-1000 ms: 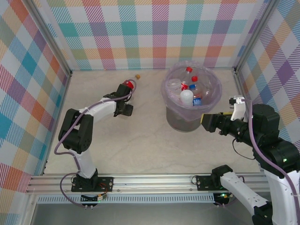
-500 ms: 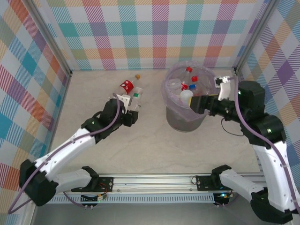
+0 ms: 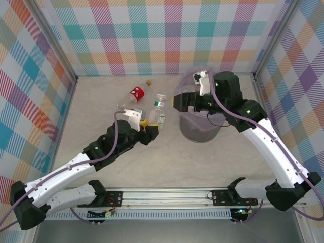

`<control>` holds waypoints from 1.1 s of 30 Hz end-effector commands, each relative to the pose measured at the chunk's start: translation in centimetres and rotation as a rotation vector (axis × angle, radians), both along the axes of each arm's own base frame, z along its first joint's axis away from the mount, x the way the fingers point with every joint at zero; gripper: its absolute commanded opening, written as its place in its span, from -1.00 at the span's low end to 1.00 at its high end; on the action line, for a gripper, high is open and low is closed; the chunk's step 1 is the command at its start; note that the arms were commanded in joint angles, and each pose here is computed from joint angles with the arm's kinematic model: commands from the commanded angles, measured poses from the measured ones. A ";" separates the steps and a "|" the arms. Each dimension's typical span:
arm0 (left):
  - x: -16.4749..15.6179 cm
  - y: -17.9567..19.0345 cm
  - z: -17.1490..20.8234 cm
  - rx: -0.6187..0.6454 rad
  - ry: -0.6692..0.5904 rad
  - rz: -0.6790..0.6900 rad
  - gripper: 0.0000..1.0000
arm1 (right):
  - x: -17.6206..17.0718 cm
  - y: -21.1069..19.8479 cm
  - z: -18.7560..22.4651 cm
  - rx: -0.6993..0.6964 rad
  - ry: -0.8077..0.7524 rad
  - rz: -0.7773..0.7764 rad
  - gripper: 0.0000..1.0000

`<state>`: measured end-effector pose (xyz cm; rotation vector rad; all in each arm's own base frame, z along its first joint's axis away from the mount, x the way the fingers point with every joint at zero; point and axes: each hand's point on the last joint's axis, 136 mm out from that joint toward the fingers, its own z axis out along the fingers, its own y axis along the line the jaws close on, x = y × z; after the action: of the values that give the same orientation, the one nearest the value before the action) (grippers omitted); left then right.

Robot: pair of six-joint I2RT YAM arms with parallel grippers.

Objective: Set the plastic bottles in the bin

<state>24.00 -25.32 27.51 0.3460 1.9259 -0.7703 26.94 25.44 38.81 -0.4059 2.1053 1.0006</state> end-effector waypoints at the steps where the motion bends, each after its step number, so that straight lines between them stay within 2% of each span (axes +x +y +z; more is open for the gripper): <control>1: -0.8 -1.9 2.3 -0.096 -0.030 -0.055 0.08 | 0.9 1.4 1.5 0.050 -0.035 0.015 0.87; 5: -1.2 -2.8 3.5 -0.116 -0.058 -0.080 0.08 | 1.4 3.1 0.0 0.031 0.009 0.045 0.70; 14: -1.8 -3.4 5.2 -0.151 -0.100 -0.112 0.07 | 2.3 4.8 -1.9 0.004 0.047 0.069 0.52; 20: -1.6 -3.3 5.3 -0.139 -0.101 -0.099 0.08 | 2.2 4.8 -2.0 0.004 0.040 0.068 0.09; 25: -1.6 -3.4 5.4 -0.147 -0.105 -0.101 0.11 | 2.0 4.5 -1.6 0.005 0.028 0.060 -0.15; 27: -1.6 -3.6 5.6 -0.150 -0.113 -0.107 0.26 | 2.0 4.3 -1.3 0.007 0.012 0.054 -0.21; 30: -1.7 -3.5 5.8 -0.154 -0.131 -0.115 0.86 | 2.0 4.0 -0.4 0.012 -0.023 0.046 -0.26; 31: -1.9 -3.4 5.8 -0.152 -0.135 -0.121 1.00 | 2.0 3.8 0.1 0.011 -0.042 0.040 -0.27; 33: -2.2 -3.0 6.0 -0.154 -0.148 -0.121 0.99 | 2.0 3.4 1.6 0.008 -0.086 0.030 -0.29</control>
<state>22.65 -28.49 30.72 0.4056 1.8025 -0.8986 29.33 29.59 35.85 -0.4401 2.1660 1.0121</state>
